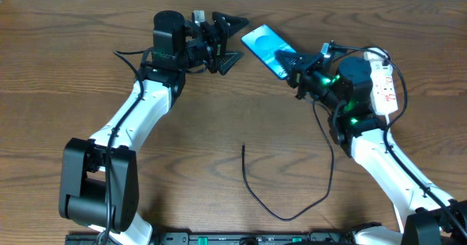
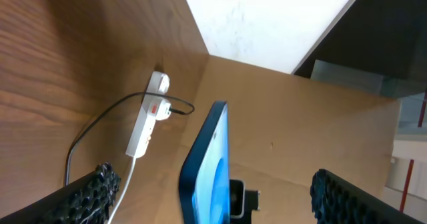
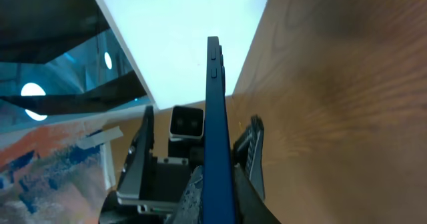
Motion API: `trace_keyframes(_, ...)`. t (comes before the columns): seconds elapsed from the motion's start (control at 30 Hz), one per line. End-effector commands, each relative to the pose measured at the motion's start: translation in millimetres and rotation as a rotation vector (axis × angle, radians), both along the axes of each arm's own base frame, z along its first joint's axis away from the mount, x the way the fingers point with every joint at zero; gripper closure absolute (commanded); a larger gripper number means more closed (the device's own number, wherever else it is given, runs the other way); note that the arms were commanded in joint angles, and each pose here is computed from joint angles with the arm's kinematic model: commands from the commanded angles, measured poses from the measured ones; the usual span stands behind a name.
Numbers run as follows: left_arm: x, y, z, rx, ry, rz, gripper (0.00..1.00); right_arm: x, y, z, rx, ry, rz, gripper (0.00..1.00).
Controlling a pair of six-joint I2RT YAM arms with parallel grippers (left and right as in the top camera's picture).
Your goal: Plug charger to phone and switch on socket
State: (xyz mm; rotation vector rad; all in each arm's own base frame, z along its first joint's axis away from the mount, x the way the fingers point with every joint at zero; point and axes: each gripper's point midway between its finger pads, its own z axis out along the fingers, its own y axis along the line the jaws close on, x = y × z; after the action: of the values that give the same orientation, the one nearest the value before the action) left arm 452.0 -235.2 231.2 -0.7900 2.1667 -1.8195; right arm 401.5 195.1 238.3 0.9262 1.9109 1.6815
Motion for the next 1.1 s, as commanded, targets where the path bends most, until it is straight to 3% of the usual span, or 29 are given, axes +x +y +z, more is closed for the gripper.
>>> trace_keyframes(0.0,-0.2,-0.6,13.2,0.018,-0.06,0.022,0.07,0.0,9.5,9.2,0.053,0.021,0.001,0.99)
trace_keyframes(0.4,5.5,-4.3,10.4,0.04,-0.062,0.08,0.07,-1.8,19.9,8.9,0.139,0.107,-0.039,0.99)
trace_keyframes(0.9,6.2,-4.0,10.2,0.005,-0.004,0.101,0.07,-1.2,27.9,21.1,0.152,0.05,-0.058,0.99)
trace_keyframes(1.07,5.4,-5.4,10.2,0.006,-0.004,0.098,0.18,-2.4,29.9,21.1,0.152,0.051,-0.053,0.99)
